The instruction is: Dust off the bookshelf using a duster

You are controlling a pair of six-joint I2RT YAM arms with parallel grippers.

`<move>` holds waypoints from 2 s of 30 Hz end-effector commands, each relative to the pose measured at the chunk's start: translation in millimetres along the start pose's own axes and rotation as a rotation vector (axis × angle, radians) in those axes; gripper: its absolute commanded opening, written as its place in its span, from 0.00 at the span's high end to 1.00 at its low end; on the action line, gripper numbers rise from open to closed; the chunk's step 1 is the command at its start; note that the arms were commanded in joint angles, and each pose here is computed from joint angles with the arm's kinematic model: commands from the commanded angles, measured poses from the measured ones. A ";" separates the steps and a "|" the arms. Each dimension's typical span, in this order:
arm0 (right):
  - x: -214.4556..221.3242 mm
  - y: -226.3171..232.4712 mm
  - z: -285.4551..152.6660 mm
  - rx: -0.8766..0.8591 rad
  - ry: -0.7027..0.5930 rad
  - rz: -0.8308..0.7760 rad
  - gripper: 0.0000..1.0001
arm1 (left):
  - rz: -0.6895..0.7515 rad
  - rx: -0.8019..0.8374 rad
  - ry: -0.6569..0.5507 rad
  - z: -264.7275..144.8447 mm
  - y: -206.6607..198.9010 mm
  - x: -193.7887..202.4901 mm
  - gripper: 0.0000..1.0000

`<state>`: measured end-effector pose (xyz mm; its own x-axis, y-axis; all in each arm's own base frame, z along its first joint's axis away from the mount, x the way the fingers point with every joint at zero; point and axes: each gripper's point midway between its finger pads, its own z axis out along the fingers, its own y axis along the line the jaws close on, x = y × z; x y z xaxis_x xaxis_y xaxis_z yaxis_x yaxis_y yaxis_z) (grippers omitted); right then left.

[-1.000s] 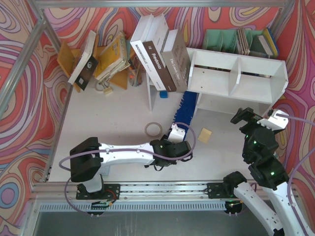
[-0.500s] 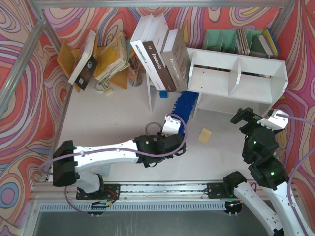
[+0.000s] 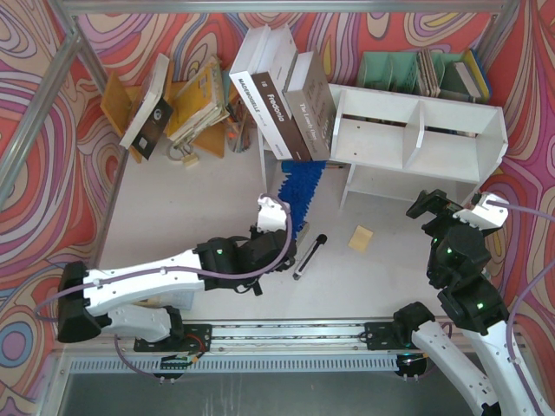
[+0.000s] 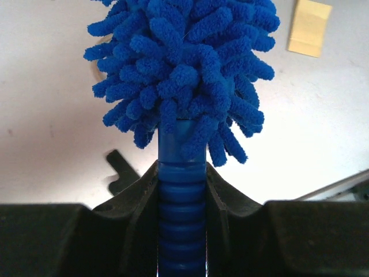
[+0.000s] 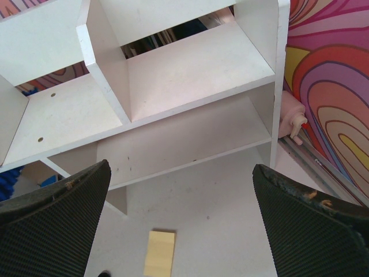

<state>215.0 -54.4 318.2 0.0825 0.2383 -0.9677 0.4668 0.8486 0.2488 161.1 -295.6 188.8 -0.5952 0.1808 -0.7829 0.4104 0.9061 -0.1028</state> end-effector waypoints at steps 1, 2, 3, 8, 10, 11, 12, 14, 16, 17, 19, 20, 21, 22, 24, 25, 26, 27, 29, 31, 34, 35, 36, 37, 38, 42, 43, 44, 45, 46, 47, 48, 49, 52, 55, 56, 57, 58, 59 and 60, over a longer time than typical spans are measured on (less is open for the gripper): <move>-3.0 -0.4 0.3 0.001 -0.017 0.004 0.01 | -0.068 -0.099 -0.110 -12.5 38.1 -21.6 1.00; -2.9 -0.3 0.4 0.001 -0.016 0.003 0.01 | -0.069 -0.111 -0.113 -14.6 43.8 -21.4 1.00; -2.3 -0.2 0.6 0.001 -0.014 0.001 0.01 | -0.071 -0.122 -0.120 -16.5 49.0 -21.9 1.00; -2.7 -1.1 0.3 0.005 -0.016 0.003 0.01 | -0.073 -0.189 -0.110 -22.0 76.4 -14.5 1.00; -3.0 -1.0 0.2 0.004 -0.016 0.004 0.01 | -0.074 -0.207 -0.104 -22.6 84.2 -10.5 1.00; -2.6 -1.2 0.3 0.005 -0.016 0.003 0.01 | -0.076 -0.213 -0.102 -23.3 87.6 -9.2 1.00; -2.5 -0.8 0.5 0.004 -0.015 0.003 0.01 | -0.073 -0.221 -0.100 -23.5 90.7 -7.8 1.00; -2.6 -0.4 0.6 0.003 -0.014 0.003 0.01 | -0.059 -0.240 -0.092 -23.2 95.1 -4.7 1.00; -1.9 -0.1 0.8 0.002 -0.012 0.000 0.01 | -0.040 -0.255 -0.072 -20.7 96.5 -0.1 1.00; -2.5 0.0 0.7 0.002 -0.013 0.002 0.01 | -0.036 -0.253 -0.063 -19.3 95.2 1.8 1.00; -2.0 -0.3 0.9 0.004 -0.013 0.001 0.01 | -0.030 -0.239 -0.037 -13.9 89.4 7.1 1.00; -1.7 -0.3 0.9 0.003 -0.011 0.000 0.01 | -0.031 -0.228 -0.030 -11.5 85.9 8.4 1.00; -2.0 -0.4 0.8 0.004 -0.012 0.000 0.01 | -0.030 -0.216 -0.021 -9.2 82.1 9.9 1.00; -2.4 -0.4 0.7 0.004 -0.013 0.000 0.01 | -0.029 -0.209 -0.013 -6.0 78.3 11.1 1.00; -2.0 -0.6 0.8 0.005 -0.012 0.000 0.01 | -0.021 -0.197 0.007 -0.1 71.2 13.2 1.00; -2.6 -0.6 0.7 0.005 -0.013 0.001 0.01 | -0.017 -0.204 0.022 3.8 69.2 16.1 1.00; -2.1 -0.6 0.8 0.005 -0.012 0.000 0.01 | -0.010 -0.213 0.038 7.9 68.1 19.8 1.00; -2.6 -0.9 0.7 0.006 -0.013 0.000 0.01 | -0.005 -0.217 0.051 11.4 66.9 23.4 1.00; -1.9 -1.2 0.7 0.007 -0.013 -0.001 0.01 | 0.002 -0.231 0.067 16.5 68.0 31.2 1.00; -2.2 -1.6 0.6 0.008 -0.014 -0.001 0.01 | 0.006 -0.251 0.075 20.3 72.7 39.6 1.00; -2.3 -1.0 0.5 0.005 -0.014 0.001 0.01 | 0.000 -0.266 0.089 24.9 80.4 54.7 1.00; -2.4 -0.6 0.5 0.003 -0.015 0.001 0.01 | -0.006 -0.265 0.095 26.4 81.3 59.5 1.00; -2.3 -0.4 0.7 0.002 -0.014 0.001 0.01 | -0.011 -0.260 0.100 28.2 81.6 64.6 1.00; -2.2 -0.1 0.7 0.001 -0.013 0.000 0.02 | -0.016 -0.260 0.108 30.4 83.2 71.5 1.00; -2.7 -0.3 0.5 0.001 -0.015 0.002 0.01 | -0.024 -0.258 0.112 32.7 83.9 77.1 1.00; -2.6 -0.3 0.4 0.001 -0.015 0.002 0.01 | -0.052 -0.244 0.146 41.5 84.7 99.9 1.00; -2.4 -0.4 0.5 0.002 -0.015 0.002 0.01 | -0.057 -0.242 0.150 43.3 84.2 102.8 1.00; -2.2 -0.1 0.7 0.001 -0.014 0.001 0.01 | -0.057 -0.242 0.157 45.3 84.1 106.2 1.00; -2.1 -0.3 0.7 0.002 -0.014 0.000 0.01 | -0.056 -0.243 0.161 47.0 84.2 108.7 1.00; -2.7 0.0 0.9 0.002 -0.015 0.002 0.01 | -0.052 -0.243 0.165 48.1 83.9 110.1 1.00; -1.9 0.5 1.1 0.001 -0.012 0.001 0.01 | -0.046 -0.241 0.165 48.9 82.7 109.7 1.00; -1.9 0.4 1.1 0.001 -0.013 0.001 0.01 | -0.042 -0.239 0.167 49.6 81.9 109.1 1.00; -1.8 0.6 1.3 0.000 -0.012 0.000 0.01 | -0.042 -0.237 0.164 49.0 80.5 106.1 1.00; -1.5 0.7 1.4 0.001 -0.011 -0.001 0.01 | -0.041 -0.226 0.146 42.0 75.9 89.7 1.00; -1.5 0.6 1.5 0.001 -0.011 -0.002 0.01 | -0.056 -0.206 0.100 29.2 72.3 66.3 1.00; -1.9 0.8 1.4 0.000 -0.012 -0.001 0.01 | -0.061 -0.201 0.081 24.5 71.9 57.7 1.00; -2.2 0.9 1.4 0.000 -0.013 0.000 0.01 | -0.062 -0.194 0.066 20.1 71.2 49.9 1.00; -2.1 0.9 1.4 0.000 -0.013 0.000 0.01 | -0.066 -0.181 0.048 16.1 69.0 41.6 1.00; -1.7 0.8 1.5 0.001 -0.012 0.000 0.01 | -0.072 -0.171 0.034 12.7 67.6 34.6 1.00; -1.7 0.8 1.5 0.001 -0.012 -0.001 0.01 | -0.077 -0.161 0.021 9.2 65.4 28.0 1.00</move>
<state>215.0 -54.3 318.2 0.0824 0.2384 -0.9677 0.4665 0.8488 0.2488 163.5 -232.6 109.8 -0.7058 0.1768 -0.6860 0.2631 0.9645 -0.0221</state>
